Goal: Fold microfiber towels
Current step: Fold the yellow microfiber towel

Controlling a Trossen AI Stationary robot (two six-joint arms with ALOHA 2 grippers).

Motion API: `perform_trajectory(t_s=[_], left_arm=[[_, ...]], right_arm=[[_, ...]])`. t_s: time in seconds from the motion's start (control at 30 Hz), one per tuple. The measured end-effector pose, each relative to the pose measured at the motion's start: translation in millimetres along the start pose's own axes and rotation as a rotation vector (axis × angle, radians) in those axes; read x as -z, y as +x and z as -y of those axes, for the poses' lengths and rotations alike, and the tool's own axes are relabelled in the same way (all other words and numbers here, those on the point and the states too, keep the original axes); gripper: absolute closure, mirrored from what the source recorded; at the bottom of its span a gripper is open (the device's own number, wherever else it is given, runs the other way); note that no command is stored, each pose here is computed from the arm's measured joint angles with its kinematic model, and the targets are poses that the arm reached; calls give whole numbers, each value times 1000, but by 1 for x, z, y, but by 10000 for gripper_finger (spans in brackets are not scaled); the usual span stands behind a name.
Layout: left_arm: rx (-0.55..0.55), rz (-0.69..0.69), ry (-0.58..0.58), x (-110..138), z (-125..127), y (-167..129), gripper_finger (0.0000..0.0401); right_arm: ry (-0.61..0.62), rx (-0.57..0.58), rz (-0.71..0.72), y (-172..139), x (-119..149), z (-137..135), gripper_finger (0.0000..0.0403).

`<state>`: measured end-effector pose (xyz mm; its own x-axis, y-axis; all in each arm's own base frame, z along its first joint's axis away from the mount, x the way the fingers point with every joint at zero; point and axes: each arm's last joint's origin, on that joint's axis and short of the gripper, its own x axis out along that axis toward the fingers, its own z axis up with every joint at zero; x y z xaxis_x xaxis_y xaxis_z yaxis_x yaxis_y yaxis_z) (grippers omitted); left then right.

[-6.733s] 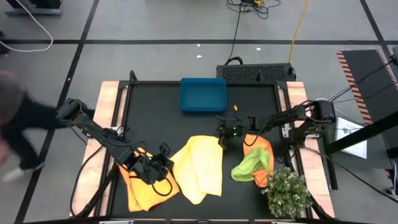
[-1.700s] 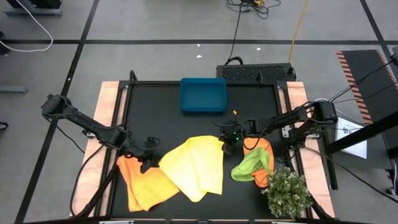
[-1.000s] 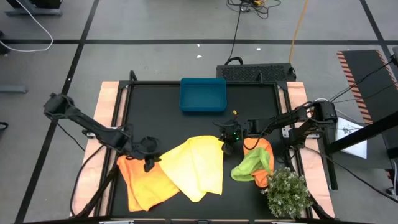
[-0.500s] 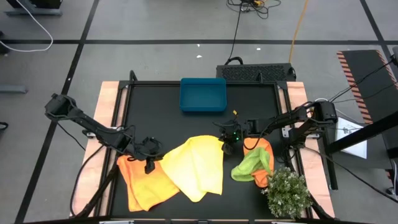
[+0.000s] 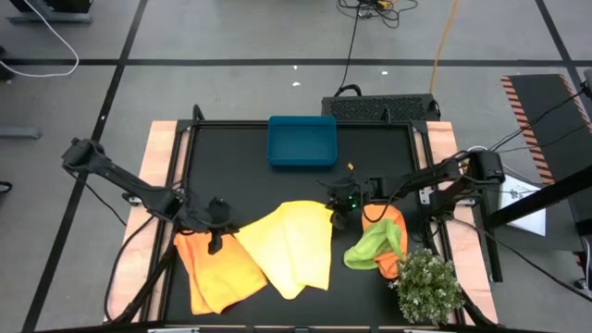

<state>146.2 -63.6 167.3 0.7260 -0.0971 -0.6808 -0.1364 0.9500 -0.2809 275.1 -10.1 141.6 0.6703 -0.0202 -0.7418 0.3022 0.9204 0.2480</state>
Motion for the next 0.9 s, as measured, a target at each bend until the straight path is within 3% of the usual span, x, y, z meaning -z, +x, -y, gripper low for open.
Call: perform_trajectory(t_s=[0.27,0.5,0.63,0.9], left_arm=[[-179,27,90,-47,13,-50,398],[-134,149,193,-93,32,-94,399],[-130,157,216,-106,35,-116,399],[-161,84,162,-110,32,-141,399]], right_arm=[[-20,-53,167,-48,-20,-8,403],[-77,-160,413,-94,-33,-33,403],[-126,-221,511,-117,-34,-44,403],[-129,-102,614,-149,-27,-47,403]])
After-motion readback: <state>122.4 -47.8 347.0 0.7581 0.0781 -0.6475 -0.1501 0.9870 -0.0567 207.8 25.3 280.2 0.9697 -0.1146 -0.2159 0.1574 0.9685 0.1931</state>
